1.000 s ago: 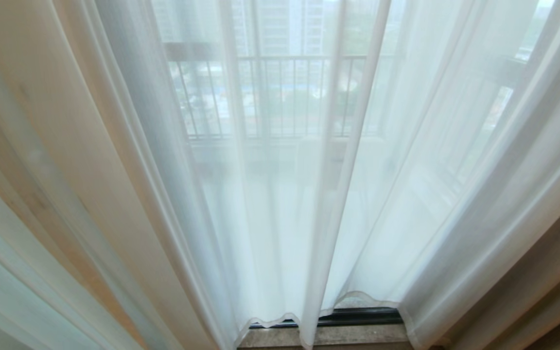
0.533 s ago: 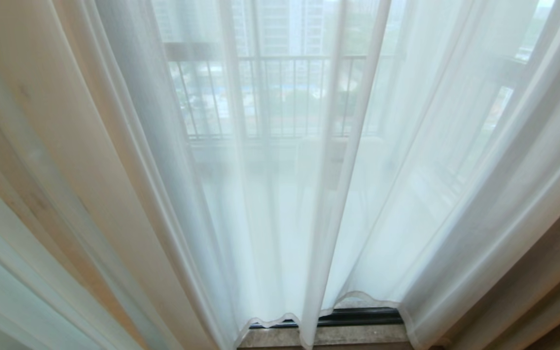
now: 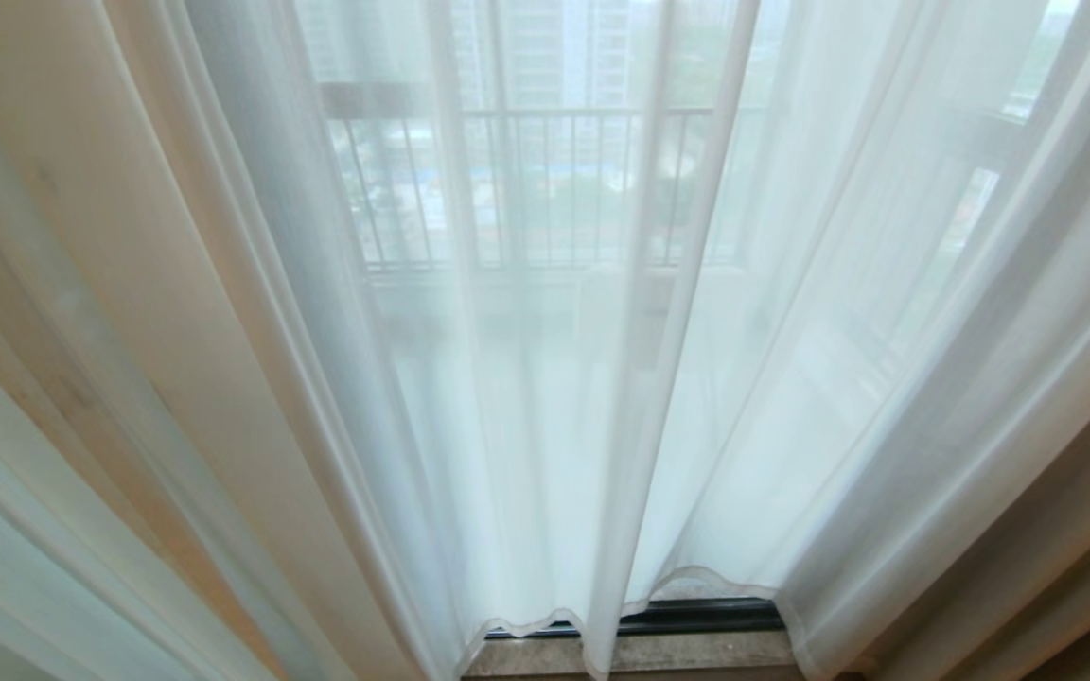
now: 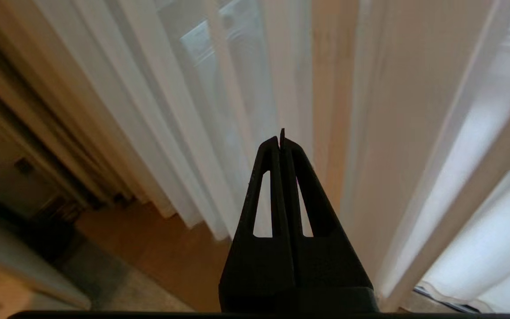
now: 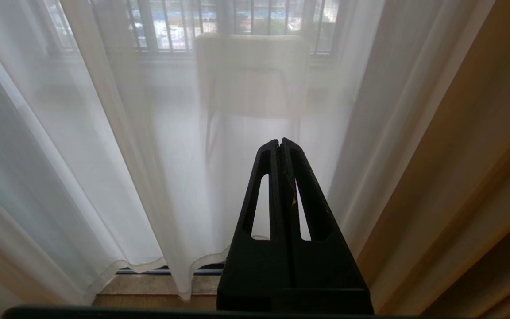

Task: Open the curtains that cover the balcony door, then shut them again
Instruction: Pull the inner curtains open on both sides

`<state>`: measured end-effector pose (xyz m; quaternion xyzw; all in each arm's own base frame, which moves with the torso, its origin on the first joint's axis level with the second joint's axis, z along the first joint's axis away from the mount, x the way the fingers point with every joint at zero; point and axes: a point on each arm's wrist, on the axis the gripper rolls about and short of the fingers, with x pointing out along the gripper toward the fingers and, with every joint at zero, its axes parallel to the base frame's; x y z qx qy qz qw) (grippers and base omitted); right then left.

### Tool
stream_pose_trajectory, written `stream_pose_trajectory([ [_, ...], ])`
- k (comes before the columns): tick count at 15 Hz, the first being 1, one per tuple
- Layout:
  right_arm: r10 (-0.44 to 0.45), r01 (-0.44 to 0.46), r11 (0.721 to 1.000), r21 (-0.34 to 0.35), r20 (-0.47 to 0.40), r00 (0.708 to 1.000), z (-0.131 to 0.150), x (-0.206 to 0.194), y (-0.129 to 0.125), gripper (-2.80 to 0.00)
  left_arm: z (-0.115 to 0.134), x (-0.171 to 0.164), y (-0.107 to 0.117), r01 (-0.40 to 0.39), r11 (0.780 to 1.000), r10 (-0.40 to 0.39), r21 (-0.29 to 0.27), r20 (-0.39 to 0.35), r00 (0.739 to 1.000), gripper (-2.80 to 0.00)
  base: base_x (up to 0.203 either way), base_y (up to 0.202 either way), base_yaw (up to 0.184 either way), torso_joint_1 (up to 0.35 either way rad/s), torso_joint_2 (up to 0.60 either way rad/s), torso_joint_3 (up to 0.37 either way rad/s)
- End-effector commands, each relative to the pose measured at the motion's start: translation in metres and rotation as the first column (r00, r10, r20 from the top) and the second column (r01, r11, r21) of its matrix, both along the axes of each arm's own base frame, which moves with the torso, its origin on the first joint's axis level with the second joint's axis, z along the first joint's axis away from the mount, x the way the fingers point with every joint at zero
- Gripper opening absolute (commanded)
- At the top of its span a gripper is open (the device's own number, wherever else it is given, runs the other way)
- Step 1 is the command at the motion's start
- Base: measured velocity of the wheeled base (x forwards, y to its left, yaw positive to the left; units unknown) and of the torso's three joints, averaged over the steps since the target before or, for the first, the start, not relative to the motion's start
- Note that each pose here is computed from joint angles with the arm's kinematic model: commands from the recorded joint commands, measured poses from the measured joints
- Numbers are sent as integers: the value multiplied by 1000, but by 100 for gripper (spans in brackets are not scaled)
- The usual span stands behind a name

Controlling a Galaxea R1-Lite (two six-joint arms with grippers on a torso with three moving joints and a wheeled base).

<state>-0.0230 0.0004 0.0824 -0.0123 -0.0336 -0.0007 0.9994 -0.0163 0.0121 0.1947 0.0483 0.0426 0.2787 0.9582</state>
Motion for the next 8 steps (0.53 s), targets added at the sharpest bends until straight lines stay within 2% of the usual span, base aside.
stream_pose_trajectory([
  [1, 1, -1, 1000, -1, 0, 1000, 0, 0, 0, -280, 4, 17, 1, -60, 998, 59, -19, -64, 996, -280, 0, 0, 0, 0, 0, 0],
  [4, 1, -1, 1000, -1, -1, 1000, 0, 0, 0, -280, 11, 37, 2, -134, 986, 126, -100, -82, 989, -280, 0, 0, 0, 0, 0, 0],
  [8, 1, -1, 1000, -1, 0, 1000, 0, 0, 0, -280, 11, 67, 6, -244, 947, 224, -206, -117, 968, -280, 0, 0, 0, 0, 0, 0],
])
